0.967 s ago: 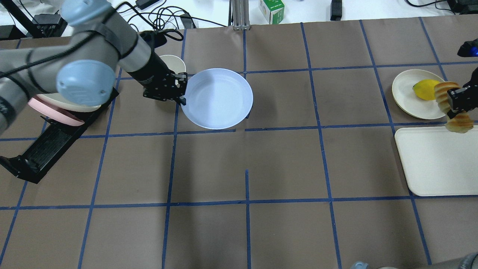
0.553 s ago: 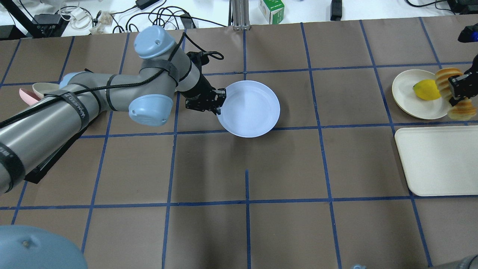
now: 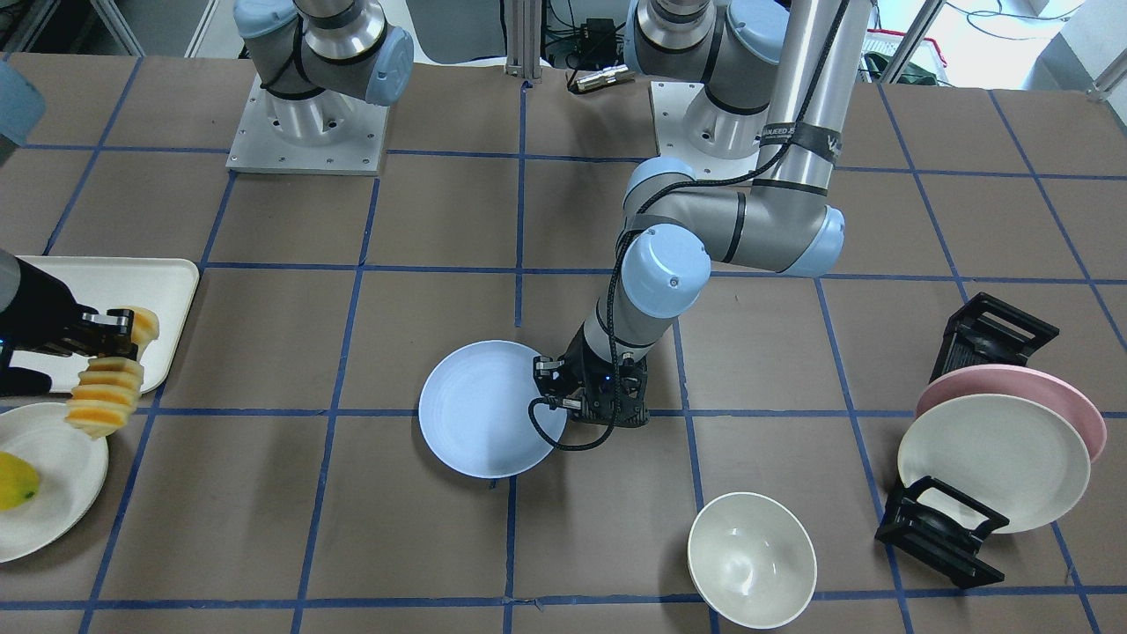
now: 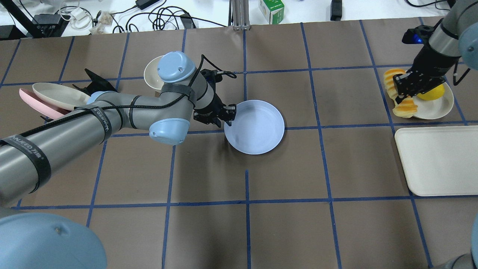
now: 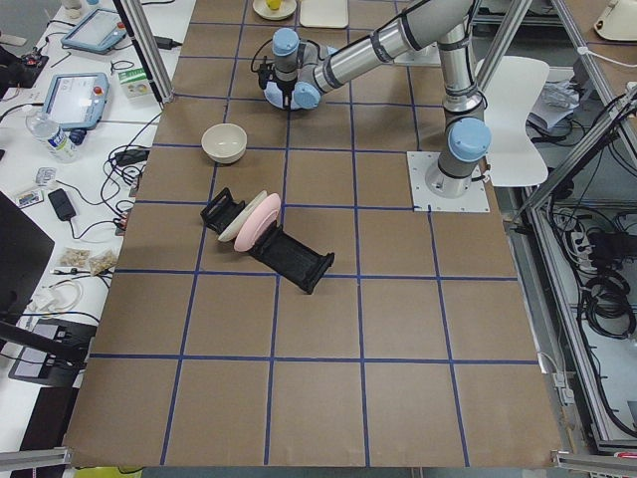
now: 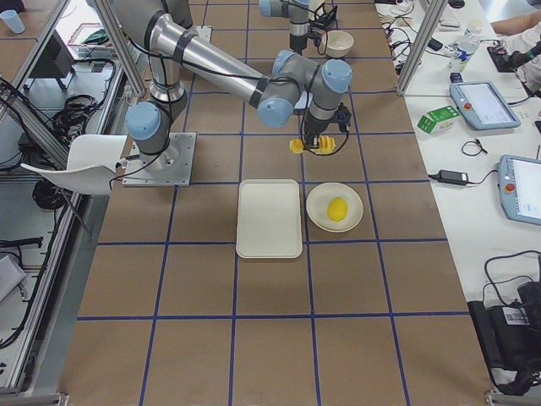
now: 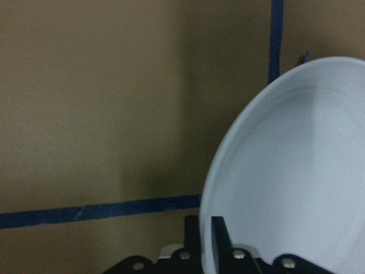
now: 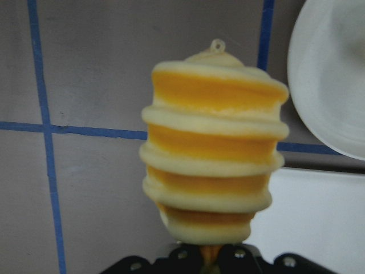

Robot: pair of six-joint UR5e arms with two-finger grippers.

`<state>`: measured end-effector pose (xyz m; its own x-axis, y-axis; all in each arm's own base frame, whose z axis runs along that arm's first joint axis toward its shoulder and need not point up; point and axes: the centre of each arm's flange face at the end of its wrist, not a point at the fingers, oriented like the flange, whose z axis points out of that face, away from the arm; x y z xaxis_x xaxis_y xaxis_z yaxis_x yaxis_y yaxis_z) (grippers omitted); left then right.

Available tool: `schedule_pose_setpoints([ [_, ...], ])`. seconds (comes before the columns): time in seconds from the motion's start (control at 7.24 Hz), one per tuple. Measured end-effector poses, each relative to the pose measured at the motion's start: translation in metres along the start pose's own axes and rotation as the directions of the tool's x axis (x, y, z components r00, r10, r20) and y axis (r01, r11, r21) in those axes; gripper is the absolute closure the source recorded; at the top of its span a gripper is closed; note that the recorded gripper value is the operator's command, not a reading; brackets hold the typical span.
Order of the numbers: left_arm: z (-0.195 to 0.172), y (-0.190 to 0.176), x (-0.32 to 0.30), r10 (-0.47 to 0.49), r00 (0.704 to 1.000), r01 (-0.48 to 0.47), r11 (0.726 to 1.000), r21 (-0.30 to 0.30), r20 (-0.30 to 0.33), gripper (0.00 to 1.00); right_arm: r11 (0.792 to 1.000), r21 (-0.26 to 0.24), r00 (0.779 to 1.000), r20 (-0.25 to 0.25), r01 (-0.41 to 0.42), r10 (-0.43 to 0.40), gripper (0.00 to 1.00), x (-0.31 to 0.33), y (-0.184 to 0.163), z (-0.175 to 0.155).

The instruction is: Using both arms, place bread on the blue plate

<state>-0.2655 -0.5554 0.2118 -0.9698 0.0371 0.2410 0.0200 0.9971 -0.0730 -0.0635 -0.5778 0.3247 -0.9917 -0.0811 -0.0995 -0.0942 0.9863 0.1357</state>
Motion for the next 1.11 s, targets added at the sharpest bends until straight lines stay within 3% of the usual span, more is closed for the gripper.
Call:
schedule_pose_setpoints([
  [0.28, -0.052, -0.024, -0.003, 0.085, 0.993, -0.085, 0.996, 0.006, 0.082, 0.0, 0.994, 0.029, 0.995, -0.007, 0.103, -0.103, 1.0, -0.082, -0.02, 0.011],
  [0.55, -0.138, -0.026, 0.006, 0.096, 0.985, -0.083, 0.992, -0.096, 0.141, 0.0, 0.986, 0.089, 0.99, -0.036, 0.141, -0.139, 1.0, -0.183, -0.039, 0.036],
  [0.83, -0.228, 0.01, 0.017, 0.095, 0.977, -0.061, 0.982, -0.176, 0.189, 0.0, 0.978, 0.124, 0.985, -0.035, 0.17, -0.167, 1.0, -0.283, -0.043, 0.075],
  [1.11, -0.287, 0.035, 0.009, 0.074, 0.97, -0.046, 0.991, -0.127, 0.232, 0.0, 0.987, 0.133, 0.995, 0.004, 0.094, -0.096, 1.0, -0.339, -0.046, 0.119],
])
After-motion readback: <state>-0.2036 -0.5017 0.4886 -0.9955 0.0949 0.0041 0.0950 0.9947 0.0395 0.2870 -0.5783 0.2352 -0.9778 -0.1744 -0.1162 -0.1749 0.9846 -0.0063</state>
